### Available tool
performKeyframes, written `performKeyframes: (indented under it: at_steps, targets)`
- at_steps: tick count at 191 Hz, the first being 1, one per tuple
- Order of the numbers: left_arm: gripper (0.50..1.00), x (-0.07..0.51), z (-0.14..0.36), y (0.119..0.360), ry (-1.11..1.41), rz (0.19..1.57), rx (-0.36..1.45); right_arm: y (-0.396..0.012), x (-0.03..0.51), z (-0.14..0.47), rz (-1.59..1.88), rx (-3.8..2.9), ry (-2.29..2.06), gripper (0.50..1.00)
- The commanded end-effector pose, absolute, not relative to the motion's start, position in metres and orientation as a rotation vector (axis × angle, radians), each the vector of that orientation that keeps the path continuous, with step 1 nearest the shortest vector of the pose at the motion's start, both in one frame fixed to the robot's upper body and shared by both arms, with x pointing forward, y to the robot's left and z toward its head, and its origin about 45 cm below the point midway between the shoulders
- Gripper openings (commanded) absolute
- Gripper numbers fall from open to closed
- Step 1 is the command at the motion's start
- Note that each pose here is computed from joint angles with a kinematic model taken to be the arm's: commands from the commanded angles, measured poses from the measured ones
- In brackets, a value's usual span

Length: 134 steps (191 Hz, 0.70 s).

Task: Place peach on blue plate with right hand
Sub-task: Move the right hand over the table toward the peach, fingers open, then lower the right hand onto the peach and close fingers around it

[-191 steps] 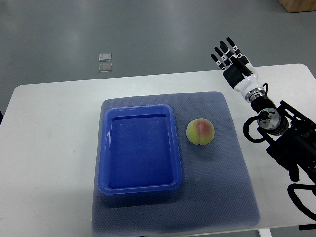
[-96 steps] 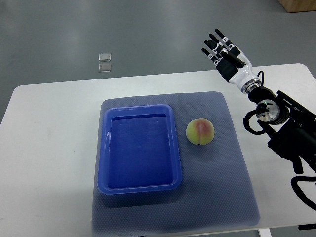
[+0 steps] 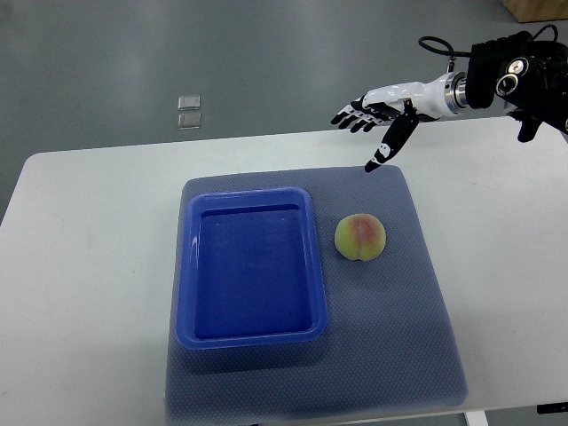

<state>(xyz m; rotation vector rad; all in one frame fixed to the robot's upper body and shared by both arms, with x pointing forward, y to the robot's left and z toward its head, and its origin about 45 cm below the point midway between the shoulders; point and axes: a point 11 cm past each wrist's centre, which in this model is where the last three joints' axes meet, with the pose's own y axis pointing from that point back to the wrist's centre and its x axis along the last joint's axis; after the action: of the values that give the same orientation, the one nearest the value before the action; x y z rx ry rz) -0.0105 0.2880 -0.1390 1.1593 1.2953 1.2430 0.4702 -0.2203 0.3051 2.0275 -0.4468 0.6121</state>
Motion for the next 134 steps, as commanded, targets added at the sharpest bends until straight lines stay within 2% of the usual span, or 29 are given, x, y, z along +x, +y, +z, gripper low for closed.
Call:
performKeyframes:
  at_steps: [1,47,134]
  targets:
    - [1.000,-0.009,-0.139,0.288,1.293,1.244,1.157,-0.212,0.456,0.320,0.722,1.880,-0.303,0.932]
    - [1.000,-0.008,-0.139,0.288,1.291,1.244,1.156,-0.195,0.436,0.330,0.799,1.811,-0.165,0.930]
    - [1.000,-0.008,-0.139,0.289,1.290,1.244,1.159,-0.199,0.420,0.266,0.688,1.839,-0.149,0.928]
